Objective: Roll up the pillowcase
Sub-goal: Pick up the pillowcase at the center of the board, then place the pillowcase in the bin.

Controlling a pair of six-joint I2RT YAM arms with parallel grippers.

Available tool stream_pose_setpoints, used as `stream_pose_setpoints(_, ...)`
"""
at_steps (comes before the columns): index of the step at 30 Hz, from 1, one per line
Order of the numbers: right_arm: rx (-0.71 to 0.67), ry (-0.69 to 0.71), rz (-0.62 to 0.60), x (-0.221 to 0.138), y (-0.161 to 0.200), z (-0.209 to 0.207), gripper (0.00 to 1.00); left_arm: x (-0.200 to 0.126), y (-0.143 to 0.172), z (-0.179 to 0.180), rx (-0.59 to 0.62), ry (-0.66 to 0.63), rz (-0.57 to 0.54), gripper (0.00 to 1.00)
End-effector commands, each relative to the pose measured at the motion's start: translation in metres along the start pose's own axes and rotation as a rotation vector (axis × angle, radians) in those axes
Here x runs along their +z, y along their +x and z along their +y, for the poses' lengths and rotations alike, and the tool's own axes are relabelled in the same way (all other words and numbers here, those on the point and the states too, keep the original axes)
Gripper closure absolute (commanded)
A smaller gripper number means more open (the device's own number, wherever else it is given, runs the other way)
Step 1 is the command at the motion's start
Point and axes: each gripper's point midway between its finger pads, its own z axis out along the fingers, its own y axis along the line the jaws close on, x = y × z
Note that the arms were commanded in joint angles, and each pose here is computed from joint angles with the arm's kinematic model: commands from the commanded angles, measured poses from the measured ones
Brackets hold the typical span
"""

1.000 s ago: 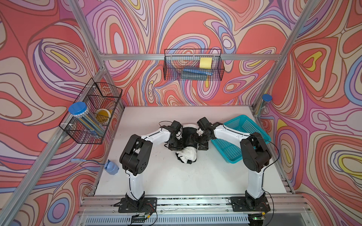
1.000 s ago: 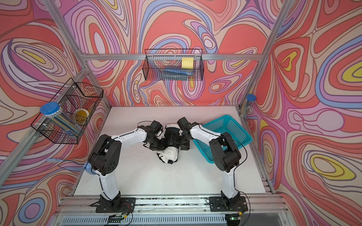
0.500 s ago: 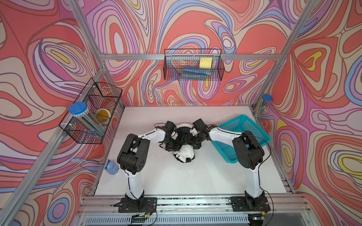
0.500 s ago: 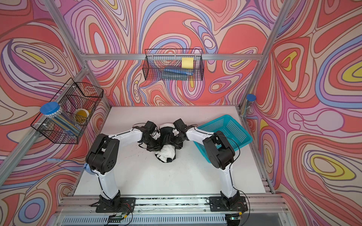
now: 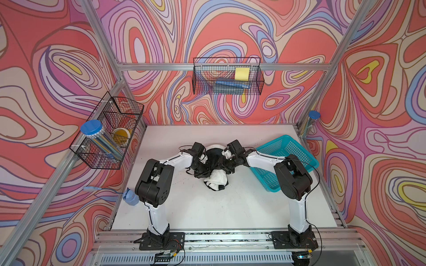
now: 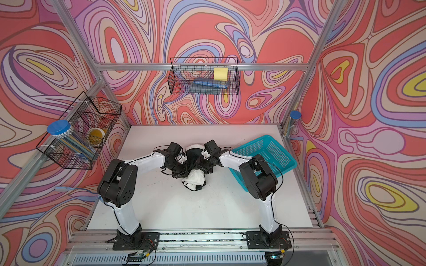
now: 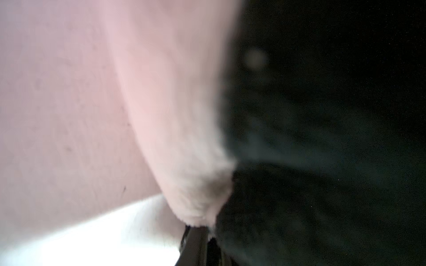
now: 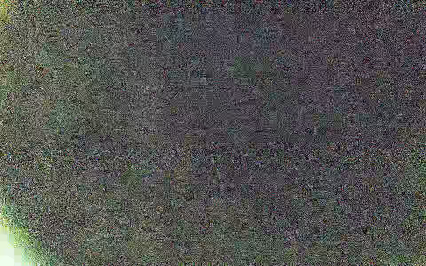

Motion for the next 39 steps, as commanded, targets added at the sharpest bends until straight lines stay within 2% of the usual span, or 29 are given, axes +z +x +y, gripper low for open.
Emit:
stream_pose_setpoints(1, -0.148, -0.193, 0.053, -0.019, 0.034, 0.091, 0.61, -0.022, -0.002, -0.067, 0.135, 0.187, -0.076, 0.87)
stream_pose_setpoints(10, -0.198, -0.169, -0.064, -0.089, 0.049, 0.124, 0.62, -0.046, 0.008, -0.120, 0.250, 0.217, -0.134, 0.86)
stream_pose_setpoints(16, -0.207, -0.147, -0.174, -0.140, 0.058, 0.132, 0.62, -0.054, 0.010, -0.177, 0.362, 0.246, -0.140, 0.86)
stream_pose_setpoints(20, -0.186, -0.112, -0.261, -0.175, 0.060, 0.123, 0.62, -0.055, 0.017, -0.220, 0.440, 0.290, -0.127, 0.86)
stream_pose_setpoints(23, -0.156, -0.081, -0.324, -0.200, 0.058, 0.105, 0.62, -0.044, 0.020, -0.252, 0.486, 0.325, -0.105, 0.86)
stream_pose_setpoints(28, -0.138, -0.019, -0.465, -0.251, 0.032, 0.068, 0.62, -0.026, 0.020, -0.298, 0.547, 0.366, -0.082, 0.86)
stream_pose_setpoints(33, -0.130, -0.009, -0.586, -0.285, -0.005, 0.050, 0.62, -0.021, 0.015, -0.306, 0.538, 0.379, -0.084, 0.85)
stream_pose_setpoints(39, -0.047, 0.034, -0.693, -0.303, -0.040, 0.013, 0.62, -0.021, 0.016, -0.296, 0.543, 0.345, -0.085, 0.84)
